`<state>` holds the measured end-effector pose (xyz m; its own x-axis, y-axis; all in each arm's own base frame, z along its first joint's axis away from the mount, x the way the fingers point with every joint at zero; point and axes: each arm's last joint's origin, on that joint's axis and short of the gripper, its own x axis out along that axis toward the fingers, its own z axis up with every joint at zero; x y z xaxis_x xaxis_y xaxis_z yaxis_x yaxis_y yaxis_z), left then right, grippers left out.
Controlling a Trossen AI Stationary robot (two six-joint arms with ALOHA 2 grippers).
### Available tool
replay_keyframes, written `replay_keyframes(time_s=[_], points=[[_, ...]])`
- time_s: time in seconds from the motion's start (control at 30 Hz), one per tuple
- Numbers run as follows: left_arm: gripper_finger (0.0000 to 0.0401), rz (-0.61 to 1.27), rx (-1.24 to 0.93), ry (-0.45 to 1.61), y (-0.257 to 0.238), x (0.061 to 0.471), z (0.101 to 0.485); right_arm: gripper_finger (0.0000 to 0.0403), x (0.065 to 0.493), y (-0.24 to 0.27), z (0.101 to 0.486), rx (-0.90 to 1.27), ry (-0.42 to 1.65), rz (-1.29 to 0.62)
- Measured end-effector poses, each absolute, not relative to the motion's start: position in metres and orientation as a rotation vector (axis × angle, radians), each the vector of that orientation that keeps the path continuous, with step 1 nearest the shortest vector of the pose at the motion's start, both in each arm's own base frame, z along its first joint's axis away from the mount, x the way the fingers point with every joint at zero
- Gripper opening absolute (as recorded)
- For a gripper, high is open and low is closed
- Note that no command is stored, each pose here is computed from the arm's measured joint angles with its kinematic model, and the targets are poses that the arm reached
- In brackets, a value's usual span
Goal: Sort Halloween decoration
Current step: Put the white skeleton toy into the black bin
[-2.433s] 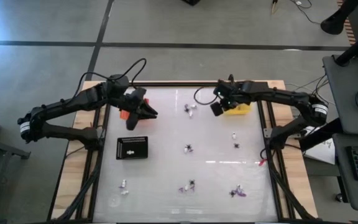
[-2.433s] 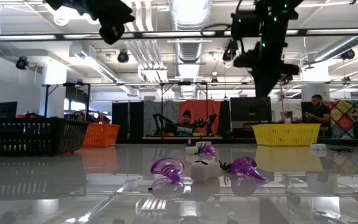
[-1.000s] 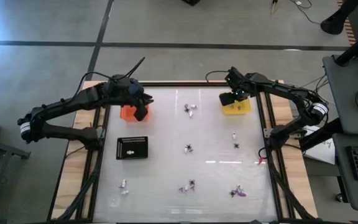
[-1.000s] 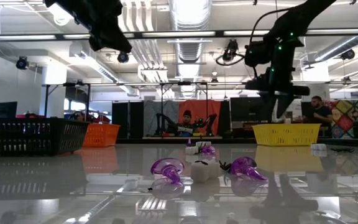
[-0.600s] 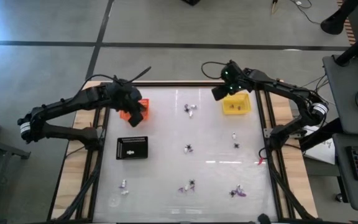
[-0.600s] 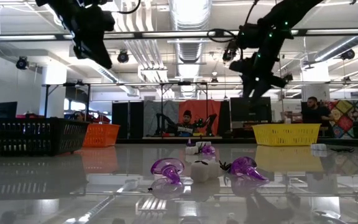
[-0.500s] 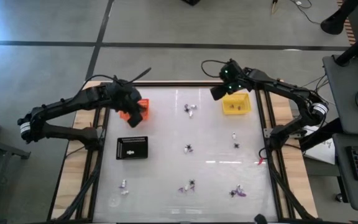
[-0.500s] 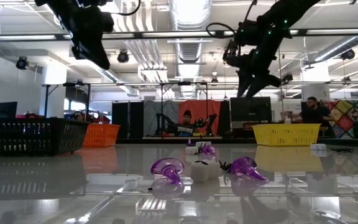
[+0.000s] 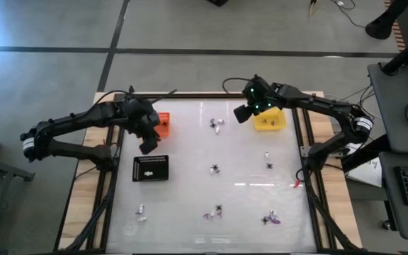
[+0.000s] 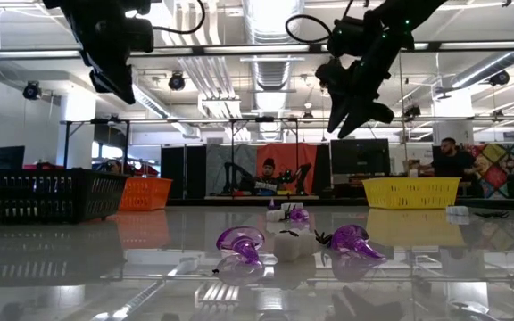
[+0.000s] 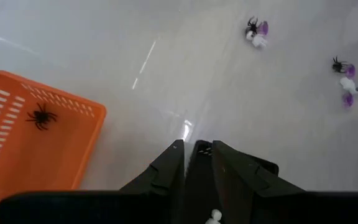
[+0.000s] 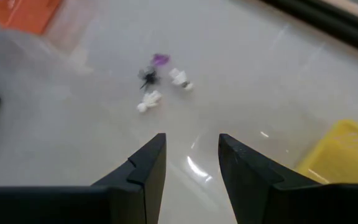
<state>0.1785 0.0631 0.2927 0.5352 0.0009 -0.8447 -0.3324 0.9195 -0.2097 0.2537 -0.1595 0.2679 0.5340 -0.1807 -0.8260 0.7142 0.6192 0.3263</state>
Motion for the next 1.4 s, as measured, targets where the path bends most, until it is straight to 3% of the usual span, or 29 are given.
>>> replay_keyframes(time_s=[0.47, 0.87, 1.23, 1.4], points=[[0.0066, 0.009, -0.413, 1.211, 0.023, 0.172, 0.278, 0.0132, 0.271, -0.128, 0.268, 0.739, 0.866, -0.533], [0.0066, 0.051, -0.628, 1.373, -0.038, 0.164, 0.231, 0.0134, 0.271, -0.128, 0.269, 0.817, 0.841, -0.574], [0.0066, 0.266, -0.822, 1.412, -0.080, 0.152, 0.226, 0.0134, 0.270, -0.127, 0.268, 0.807, 0.863, -0.569], [0.0066, 0.443, -1.026, 1.397, -0.093, 0.151, 0.224, 0.0137, 0.267, -0.126, 0.266, 0.807, 0.902, -0.573]])
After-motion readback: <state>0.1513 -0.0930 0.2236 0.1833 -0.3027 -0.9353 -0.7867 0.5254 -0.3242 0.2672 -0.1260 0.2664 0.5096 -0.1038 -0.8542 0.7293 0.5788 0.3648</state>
